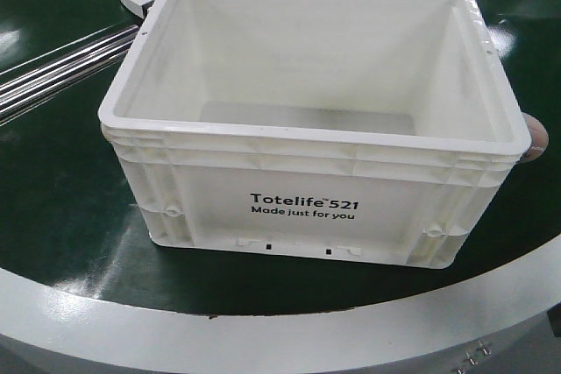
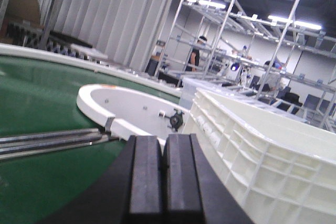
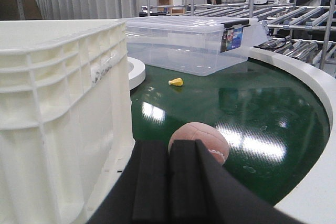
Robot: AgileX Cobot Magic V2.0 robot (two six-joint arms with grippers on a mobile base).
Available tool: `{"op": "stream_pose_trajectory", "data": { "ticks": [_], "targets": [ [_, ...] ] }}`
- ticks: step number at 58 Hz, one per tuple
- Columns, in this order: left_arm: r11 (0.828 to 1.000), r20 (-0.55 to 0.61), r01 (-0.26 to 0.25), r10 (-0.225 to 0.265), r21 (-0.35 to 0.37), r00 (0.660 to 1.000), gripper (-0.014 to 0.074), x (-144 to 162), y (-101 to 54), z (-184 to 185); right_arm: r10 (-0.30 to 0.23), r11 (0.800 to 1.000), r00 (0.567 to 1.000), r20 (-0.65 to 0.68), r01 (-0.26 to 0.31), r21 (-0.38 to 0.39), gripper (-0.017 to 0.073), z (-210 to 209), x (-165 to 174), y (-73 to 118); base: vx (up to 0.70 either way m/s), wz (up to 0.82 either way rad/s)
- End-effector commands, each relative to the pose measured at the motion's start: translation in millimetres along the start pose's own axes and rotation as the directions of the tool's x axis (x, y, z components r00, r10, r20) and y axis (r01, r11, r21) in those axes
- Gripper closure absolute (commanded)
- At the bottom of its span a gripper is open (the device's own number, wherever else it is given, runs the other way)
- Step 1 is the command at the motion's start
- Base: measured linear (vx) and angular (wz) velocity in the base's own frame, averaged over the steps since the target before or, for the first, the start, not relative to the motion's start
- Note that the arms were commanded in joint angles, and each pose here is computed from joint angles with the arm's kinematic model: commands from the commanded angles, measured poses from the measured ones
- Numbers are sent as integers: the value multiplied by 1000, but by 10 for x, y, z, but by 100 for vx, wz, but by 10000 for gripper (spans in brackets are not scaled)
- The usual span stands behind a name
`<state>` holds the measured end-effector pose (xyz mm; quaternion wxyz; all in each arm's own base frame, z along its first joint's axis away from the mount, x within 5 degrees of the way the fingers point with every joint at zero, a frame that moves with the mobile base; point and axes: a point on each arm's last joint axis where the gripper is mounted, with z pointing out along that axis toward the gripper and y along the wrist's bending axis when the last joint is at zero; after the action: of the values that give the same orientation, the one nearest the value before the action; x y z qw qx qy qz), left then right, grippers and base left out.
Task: Place moving items into box and shelve
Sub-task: 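Reach the left gripper to the yellow plush ball and grasp it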
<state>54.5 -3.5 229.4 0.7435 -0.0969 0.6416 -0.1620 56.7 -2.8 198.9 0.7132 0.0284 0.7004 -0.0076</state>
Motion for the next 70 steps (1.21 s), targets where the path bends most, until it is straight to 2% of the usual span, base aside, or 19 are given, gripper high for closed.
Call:
{"op": "stream_pose_trajectory", "data": {
  "ticks": [1, 8, 14, 21, 33, 37, 47, 57, 61, 66, 70],
  "targets": [
    [1000, 38, -18, 18, 11, 999, 600, -327, -123, 74, -13, 1000, 997, 80, 13, 8, 568, -6, -58, -5, 0, 0],
    [995, -11, -101, 101, -5, 995, 600, -649, -246, 333, -13, 1000, 997, 80, 13, 8, 568, -6, -58, -5, 0, 0],
    [994, -67, -106, 104, -20, 992, 600, -853, -323, 653, -13, 1000, 997, 80, 13, 8, 568, -6, -58, -5, 0, 0],
    [994, -130, -97, 91, -39, 987, 600, -944, -357, 1082, -13, 1000, 997, 80, 13, 8, 568, -6, -58, -5, 0, 0],
    [994, -90, -99, 96, -34, 991, 600, -952, -353, 1674, -13, 1000, 997, 80, 13, 8, 568, -6, -58, -5, 0, 0],
    [995, -59, -100, 98, -28, 993, 600, -896, -329, 1794, -13, 1000, 997, 80, 13, 8, 568, -6, -58, -5, 0, 0],
    [994, -107, -102, 97, -42, 989, 598, -724, -262, 1949, -11, 1000, 997, 81, 11, 8, 568, -6, -59, -5, 0, 0],
    [992, -221, -109, 91, -71, 971, 586, -469, -166, 2099, 69, 998, 991, 116, -70, 4, 568, -9, -90, -10, 0, 0],
    [990, -260, -120, 97, -75, 961, 565, -435, -157, 2173, 124, 992, 979, 160, -126, 1, 568, -15, -129, -18, 0, 0],
    [983, -330, -170, 140, -64, 933, 512, -476, -183, 2305, 202, 979, 961, 191, -205, -6, 568, -21, -161, -29, 0, 0],
    [976, -391, -211, 172, -61, 904, 444, -527, -202, 2445, 243, 969, 951, 189, -245, -10, 568, -20, -160, -32, 0, 0]
  ]
}}
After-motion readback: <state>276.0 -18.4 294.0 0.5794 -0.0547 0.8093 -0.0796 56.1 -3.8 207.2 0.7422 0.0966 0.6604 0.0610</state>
